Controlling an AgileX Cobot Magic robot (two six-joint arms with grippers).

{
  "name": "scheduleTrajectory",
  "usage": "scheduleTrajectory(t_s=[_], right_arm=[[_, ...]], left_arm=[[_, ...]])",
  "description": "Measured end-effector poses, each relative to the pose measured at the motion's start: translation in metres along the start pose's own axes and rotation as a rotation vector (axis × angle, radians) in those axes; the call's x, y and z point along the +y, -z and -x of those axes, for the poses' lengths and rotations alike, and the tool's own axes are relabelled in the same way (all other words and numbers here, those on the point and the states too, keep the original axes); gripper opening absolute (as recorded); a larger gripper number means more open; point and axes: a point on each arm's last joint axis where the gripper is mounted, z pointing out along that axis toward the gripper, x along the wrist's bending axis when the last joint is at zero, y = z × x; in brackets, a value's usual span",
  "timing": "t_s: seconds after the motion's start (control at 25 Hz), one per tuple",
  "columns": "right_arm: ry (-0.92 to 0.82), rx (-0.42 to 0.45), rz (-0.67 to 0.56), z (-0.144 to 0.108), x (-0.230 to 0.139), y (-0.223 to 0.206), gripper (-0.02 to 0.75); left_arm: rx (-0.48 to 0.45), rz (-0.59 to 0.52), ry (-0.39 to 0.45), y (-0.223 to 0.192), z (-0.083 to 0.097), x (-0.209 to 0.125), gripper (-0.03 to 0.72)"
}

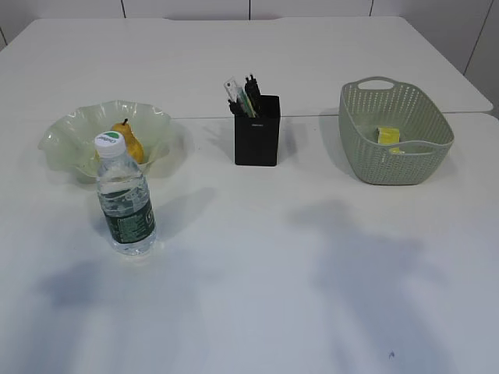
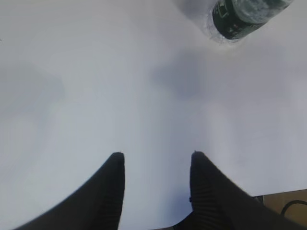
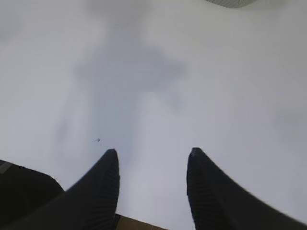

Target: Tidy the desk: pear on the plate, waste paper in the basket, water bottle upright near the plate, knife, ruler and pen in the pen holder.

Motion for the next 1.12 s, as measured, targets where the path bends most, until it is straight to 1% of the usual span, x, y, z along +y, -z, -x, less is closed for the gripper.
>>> scheduleTrajectory(t_s=[0.2, 0.36, 0.48, 0.64, 0.72, 0.84, 0.96, 1.12], right_arm=[[-0.013, 0.001, 0.027, -0.005, -0.033, 0.010, 0.347], [-0.035, -0.010, 0.089, -0.008, -0.060, 0.020, 0.347], [-0.047, -0.040, 0.129, -0.008, -0.080, 0.026, 0.347], [-0.076, -0.105, 0.197, -0.006, -0.111, 0.044, 0.347], [-0.088, -0.130, 0.250, -0.006, -0.125, 0.054, 0.347], [-0.116, -0.145, 0.353, -0.008, -0.145, 0.070, 0.347], [-0.128, -0.149, 0.440, -0.010, -0.164, 0.082, 0.347], [-0.140, -0.130, 0.552, -0.016, -0.191, 0.092, 0.347]], left_arm=[[-0.005, 0.117, -0.028, 0.029, 0.004, -0.015, 0.317], [-0.012, 0.228, -0.051, 0.057, 0.009, -0.036, 0.317], [-0.025, 0.300, -0.067, 0.076, 0.012, -0.057, 0.317], [-0.033, 0.353, -0.087, 0.093, 0.015, -0.082, 0.317], [-0.037, 0.373, -0.095, 0.099, 0.016, -0.093, 0.317], [-0.041, 0.408, -0.106, 0.106, 0.017, -0.108, 0.317], [-0.043, 0.468, -0.115, 0.114, 0.018, -0.123, 0.317], [-0.045, 0.579, -0.134, 0.125, 0.019, -0.147, 0.317]])
